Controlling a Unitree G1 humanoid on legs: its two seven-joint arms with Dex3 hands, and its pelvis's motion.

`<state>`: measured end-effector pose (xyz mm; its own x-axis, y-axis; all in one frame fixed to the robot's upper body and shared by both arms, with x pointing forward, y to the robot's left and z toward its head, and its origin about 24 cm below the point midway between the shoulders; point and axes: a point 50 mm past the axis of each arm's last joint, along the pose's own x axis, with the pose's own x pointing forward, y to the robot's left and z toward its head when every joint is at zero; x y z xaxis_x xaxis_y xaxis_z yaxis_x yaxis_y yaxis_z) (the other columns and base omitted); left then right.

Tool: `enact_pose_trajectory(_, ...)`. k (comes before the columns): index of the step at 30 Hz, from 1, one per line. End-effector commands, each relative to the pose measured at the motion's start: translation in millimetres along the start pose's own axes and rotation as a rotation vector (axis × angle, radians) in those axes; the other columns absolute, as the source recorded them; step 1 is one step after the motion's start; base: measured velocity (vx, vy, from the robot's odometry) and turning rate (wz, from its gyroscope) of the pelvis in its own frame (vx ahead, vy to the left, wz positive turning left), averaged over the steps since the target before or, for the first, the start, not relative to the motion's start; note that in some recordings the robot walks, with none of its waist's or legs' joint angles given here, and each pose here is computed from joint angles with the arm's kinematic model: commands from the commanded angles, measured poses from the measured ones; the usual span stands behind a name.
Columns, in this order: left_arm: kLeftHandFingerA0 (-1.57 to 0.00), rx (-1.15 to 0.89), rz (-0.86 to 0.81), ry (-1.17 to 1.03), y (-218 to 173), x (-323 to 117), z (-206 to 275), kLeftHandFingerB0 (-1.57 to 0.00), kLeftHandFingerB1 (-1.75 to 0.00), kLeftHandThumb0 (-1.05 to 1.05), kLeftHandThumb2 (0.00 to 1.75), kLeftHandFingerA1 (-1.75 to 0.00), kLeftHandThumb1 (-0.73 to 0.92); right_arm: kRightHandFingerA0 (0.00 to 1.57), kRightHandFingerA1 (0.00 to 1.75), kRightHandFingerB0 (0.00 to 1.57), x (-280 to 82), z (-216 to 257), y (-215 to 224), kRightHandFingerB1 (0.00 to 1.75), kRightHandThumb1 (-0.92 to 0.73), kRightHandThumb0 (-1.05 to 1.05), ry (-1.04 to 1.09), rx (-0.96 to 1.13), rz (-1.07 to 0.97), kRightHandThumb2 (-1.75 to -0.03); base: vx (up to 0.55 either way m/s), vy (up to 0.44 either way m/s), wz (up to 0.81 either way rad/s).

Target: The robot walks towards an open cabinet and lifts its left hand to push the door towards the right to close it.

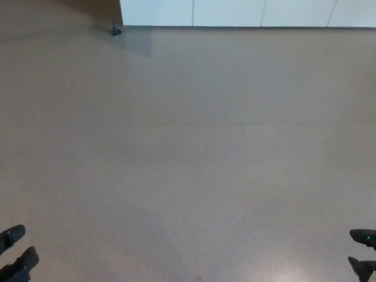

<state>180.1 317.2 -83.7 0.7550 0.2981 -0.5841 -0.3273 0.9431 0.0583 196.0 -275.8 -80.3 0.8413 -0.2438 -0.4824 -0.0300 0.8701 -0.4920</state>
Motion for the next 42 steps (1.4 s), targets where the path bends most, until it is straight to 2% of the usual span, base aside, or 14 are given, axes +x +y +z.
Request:
enact_pose_trajectory(1,-0.58,0.022,-0.01,-0.019,0,-1,-1,-0.53,-0.43,-0.25,0.59,-0.47,0.66,0.65,0.47,0.47,0,0,-8,0.39,-0.71,-0.26,-0.009,-0.041,-0.025,-0.6,0.18,0.119,0.02)
enact_pose_trajectory(11,-0.63,0.03,-0.007,-0.026,-5,1,2,-0.58,-0.46,-0.22,0.58,-0.48,0.63,0.65,0.47,0.49,5,6,-11,0.4,-0.7,-0.25,-0.019,-0.068,-0.014,-0.6,0.23,-0.091,0.06)
enact_pose_trajectory(19,-0.68,0.045,-0.025,-0.072,-9,7,19,-0.56,-0.46,-0.24,0.57,-0.5,0.6,0.64,0.47,0.49,17,26,-15,0.4,-0.7,-0.26,-0.06,-0.074,-0.022,-0.6,0.35,-0.166,0.17)
enact_pose_trajectory(30,-0.72,0.06,-0.026,-0.098,-10,12,31,-0.63,-0.47,-0.25,0.57,-0.5,0.59,0.62,0.47,0.47,24,37,-17,0.4,-0.7,-0.24,-0.085,-0.079,-0.017,-0.6,0.4,0.143,-0.17)
enact_pose_trajectory(42,-0.69,0.077,-0.039,-0.086,-9,8,23,-0.6,-0.47,-0.24,0.58,-0.5,0.61,0.64,0.47,0.48,20,29,-16,0.4,-0.69,-0.25,-0.072,-0.113,0.0,-0.6,0.4,0.047,0.11)
